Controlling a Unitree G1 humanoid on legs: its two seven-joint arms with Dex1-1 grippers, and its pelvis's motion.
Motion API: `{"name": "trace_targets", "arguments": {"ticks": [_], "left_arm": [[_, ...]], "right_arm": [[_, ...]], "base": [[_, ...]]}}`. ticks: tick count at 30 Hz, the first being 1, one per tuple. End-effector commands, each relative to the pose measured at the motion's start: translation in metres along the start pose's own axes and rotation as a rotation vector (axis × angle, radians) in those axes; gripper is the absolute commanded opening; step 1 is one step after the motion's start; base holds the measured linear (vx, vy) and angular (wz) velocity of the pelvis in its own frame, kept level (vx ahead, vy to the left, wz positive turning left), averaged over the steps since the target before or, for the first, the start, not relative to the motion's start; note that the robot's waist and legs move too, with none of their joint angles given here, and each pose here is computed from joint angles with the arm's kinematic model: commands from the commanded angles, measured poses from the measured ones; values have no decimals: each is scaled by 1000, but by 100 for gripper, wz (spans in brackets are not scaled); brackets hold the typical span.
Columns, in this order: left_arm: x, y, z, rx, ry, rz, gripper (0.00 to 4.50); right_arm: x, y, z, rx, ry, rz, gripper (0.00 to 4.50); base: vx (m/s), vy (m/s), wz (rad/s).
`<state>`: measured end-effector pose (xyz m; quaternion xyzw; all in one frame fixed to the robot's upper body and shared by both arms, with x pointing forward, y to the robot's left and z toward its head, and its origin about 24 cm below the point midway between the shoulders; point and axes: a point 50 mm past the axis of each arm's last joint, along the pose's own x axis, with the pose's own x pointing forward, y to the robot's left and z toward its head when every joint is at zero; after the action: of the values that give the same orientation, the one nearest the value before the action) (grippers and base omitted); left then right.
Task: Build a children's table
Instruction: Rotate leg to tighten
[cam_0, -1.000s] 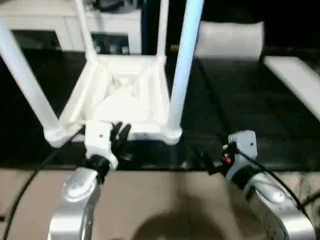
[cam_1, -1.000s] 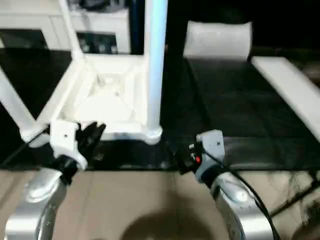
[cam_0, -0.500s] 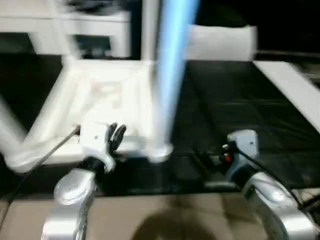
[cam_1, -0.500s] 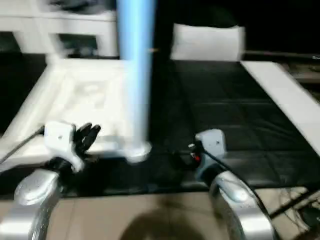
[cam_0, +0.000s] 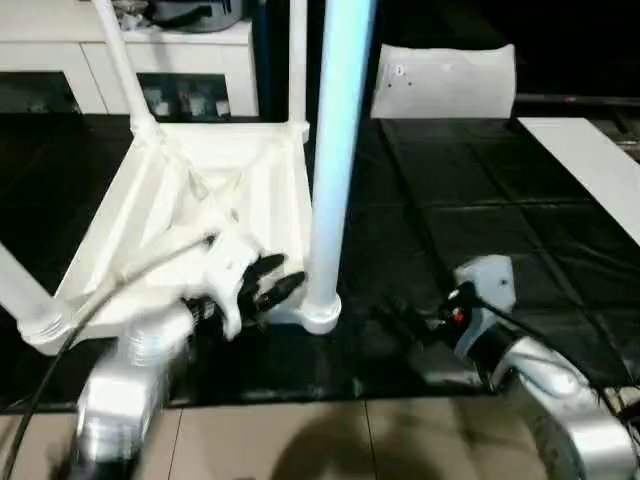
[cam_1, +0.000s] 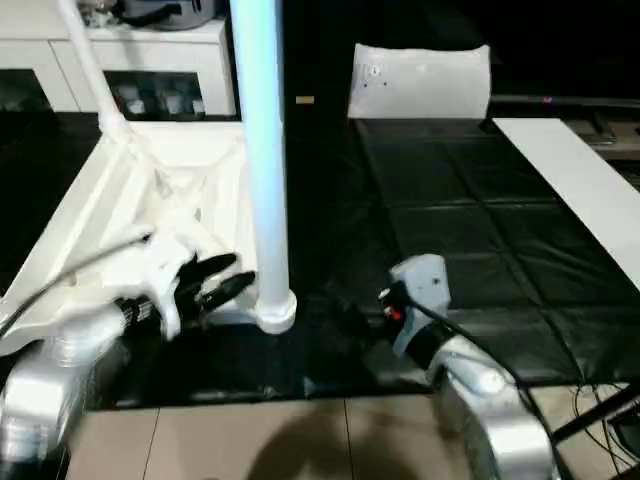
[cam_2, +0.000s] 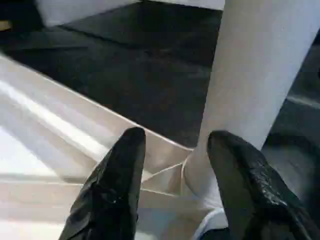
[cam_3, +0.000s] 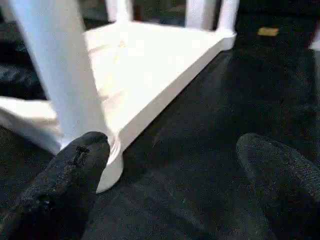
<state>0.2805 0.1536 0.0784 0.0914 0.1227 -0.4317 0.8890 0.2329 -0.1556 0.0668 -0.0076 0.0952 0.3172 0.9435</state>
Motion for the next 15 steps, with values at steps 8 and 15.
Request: {"name": "trace_targets", "arguments": {"ticks": [8,15], "left_arm": [[-2,23,-2,63,196,-249,311],[-3,35,-9,103,269,-274,295]], "right_arm": [[2,-7,9,-65,19,123,450],[0,-7,8,-91,34,175,450]], "base": [[0,0,0],[0,0,0]]}}
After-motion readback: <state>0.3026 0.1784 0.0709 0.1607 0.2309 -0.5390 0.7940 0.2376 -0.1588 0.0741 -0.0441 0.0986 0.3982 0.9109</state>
